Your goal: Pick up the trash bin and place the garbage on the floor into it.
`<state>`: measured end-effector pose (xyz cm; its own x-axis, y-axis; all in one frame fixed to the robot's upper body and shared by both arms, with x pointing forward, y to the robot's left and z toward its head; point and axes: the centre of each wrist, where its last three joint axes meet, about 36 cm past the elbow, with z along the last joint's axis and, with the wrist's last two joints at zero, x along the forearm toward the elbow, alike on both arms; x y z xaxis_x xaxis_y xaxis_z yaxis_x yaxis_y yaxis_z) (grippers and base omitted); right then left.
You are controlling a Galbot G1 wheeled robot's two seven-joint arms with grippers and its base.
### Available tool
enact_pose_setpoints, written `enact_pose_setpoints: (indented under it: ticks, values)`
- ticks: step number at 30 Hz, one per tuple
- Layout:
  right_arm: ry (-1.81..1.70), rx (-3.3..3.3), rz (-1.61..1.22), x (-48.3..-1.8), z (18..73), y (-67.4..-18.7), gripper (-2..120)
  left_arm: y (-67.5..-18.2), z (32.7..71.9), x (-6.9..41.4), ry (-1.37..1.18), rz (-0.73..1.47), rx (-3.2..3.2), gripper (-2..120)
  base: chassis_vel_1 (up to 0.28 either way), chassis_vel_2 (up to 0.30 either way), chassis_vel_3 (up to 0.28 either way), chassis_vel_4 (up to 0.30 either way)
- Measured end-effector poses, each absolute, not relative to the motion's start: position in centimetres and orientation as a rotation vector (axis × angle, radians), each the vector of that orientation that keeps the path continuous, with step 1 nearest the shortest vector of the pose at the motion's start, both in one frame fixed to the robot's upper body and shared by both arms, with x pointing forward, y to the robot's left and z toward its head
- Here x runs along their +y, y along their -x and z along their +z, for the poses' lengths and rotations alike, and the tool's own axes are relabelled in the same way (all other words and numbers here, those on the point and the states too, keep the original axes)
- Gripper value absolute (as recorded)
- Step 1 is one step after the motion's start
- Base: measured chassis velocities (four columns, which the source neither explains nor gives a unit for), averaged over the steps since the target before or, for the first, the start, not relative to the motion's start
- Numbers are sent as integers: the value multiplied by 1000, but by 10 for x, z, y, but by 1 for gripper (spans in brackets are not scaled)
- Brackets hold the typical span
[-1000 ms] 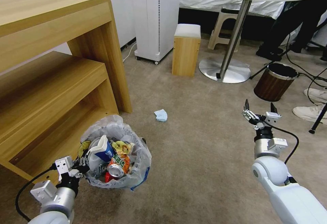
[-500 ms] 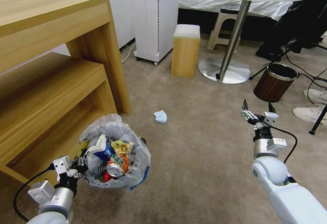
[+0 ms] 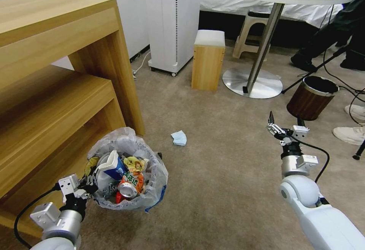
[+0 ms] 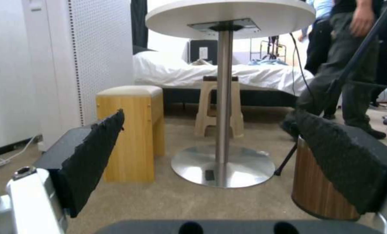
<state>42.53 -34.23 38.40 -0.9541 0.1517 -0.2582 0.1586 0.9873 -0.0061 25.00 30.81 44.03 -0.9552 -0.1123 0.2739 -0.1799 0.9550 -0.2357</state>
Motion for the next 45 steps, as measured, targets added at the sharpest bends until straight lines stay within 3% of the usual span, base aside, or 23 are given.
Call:
enact_pose_setpoints:
  ticks: [45]
  values:
    - [-85,2866,-33,-341,382,-442,100,-254,434,313,-239,377,-2827,2,-70,65,74,-69]
